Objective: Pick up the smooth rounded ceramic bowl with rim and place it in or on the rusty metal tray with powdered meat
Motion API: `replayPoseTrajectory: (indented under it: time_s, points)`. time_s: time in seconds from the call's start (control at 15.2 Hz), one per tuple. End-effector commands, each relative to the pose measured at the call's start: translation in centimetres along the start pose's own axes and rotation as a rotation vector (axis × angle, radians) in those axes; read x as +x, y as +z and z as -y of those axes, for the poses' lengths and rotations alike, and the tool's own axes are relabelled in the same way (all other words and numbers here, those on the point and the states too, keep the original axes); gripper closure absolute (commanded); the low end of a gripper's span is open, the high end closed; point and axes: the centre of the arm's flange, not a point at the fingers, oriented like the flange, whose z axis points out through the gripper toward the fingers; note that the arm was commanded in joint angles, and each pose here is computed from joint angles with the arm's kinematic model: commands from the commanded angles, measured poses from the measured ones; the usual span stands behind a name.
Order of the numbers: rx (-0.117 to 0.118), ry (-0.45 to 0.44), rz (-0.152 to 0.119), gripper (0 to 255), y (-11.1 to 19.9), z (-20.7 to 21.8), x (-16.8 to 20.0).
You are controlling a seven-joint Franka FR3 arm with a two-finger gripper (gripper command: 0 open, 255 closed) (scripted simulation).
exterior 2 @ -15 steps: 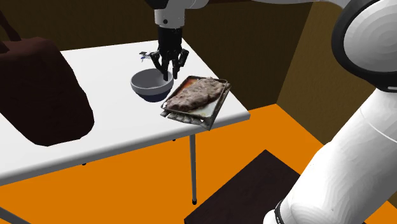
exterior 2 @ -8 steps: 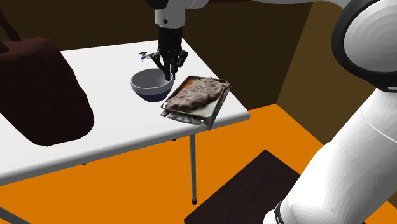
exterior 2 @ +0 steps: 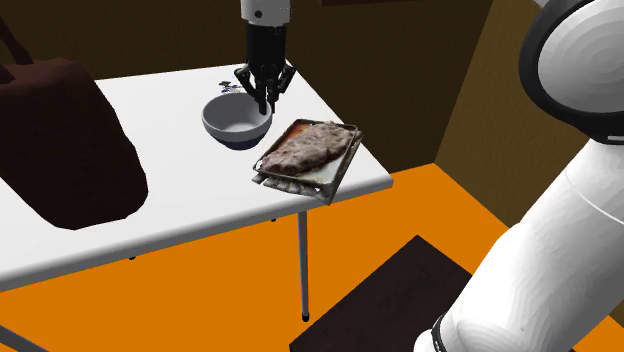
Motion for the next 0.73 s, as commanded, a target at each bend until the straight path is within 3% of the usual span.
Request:
replayPoseTrajectory:
  time_s: [0.0,0.66]
  points:
    - [0.0,0.0,0.0,255,-1.1,0.2,0.1]
    - [0.0,0.0,0.0,255,-6.3,0.9,-0.1]
